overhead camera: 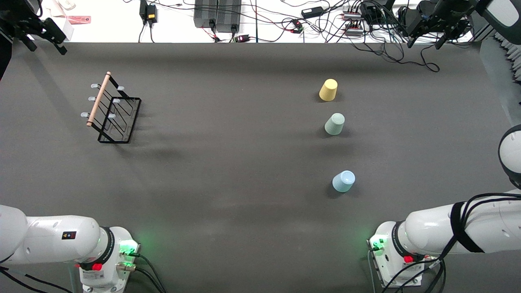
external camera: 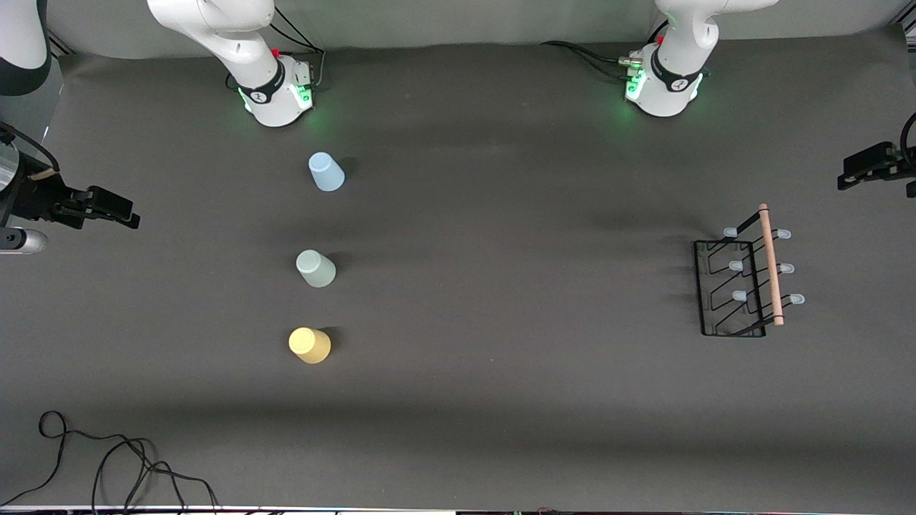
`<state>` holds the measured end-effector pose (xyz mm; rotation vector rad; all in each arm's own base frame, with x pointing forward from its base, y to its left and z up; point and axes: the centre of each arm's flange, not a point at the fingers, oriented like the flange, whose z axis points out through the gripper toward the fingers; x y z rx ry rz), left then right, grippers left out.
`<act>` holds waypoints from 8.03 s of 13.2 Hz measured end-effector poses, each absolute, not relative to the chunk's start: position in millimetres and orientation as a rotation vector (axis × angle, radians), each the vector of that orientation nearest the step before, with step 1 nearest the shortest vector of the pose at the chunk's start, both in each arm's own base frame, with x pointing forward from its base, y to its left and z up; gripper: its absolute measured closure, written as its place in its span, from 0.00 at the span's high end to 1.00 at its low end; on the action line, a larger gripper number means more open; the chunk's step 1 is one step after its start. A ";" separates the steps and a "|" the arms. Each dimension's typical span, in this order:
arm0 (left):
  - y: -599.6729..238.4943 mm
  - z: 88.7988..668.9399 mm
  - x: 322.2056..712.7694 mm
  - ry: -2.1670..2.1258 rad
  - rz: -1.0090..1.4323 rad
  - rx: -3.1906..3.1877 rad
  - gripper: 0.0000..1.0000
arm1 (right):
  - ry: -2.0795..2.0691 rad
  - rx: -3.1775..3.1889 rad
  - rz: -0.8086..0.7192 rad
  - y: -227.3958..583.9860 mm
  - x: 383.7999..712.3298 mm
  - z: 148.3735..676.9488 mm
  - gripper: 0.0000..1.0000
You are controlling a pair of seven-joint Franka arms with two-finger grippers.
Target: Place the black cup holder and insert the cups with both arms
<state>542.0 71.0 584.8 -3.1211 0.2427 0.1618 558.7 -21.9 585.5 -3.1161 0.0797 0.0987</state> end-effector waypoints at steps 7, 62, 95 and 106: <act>65.8 443.0 531.4 0.307 0.076 -3.105 1.00 | 0.080 -3.116 0.099 -21.9 558.6 585.5 1.00; -588.4 392.0 450.7 -0.288 -0.008 -3.199 0.16 | 0.080 -3.116 0.103 -22.0 558.2 585.2 1.00; -281.8 544.4 602.5 0.140 0.251 -3.187 1.00 | 0.229 -3.108 0.058 163.8 510.5 242.5 1.00; -50.7 615.5 529.5 0.000 0.296 -3.125 1.00 | 0.238 -3.114 0.088 161.1 502.0 246.2 0.68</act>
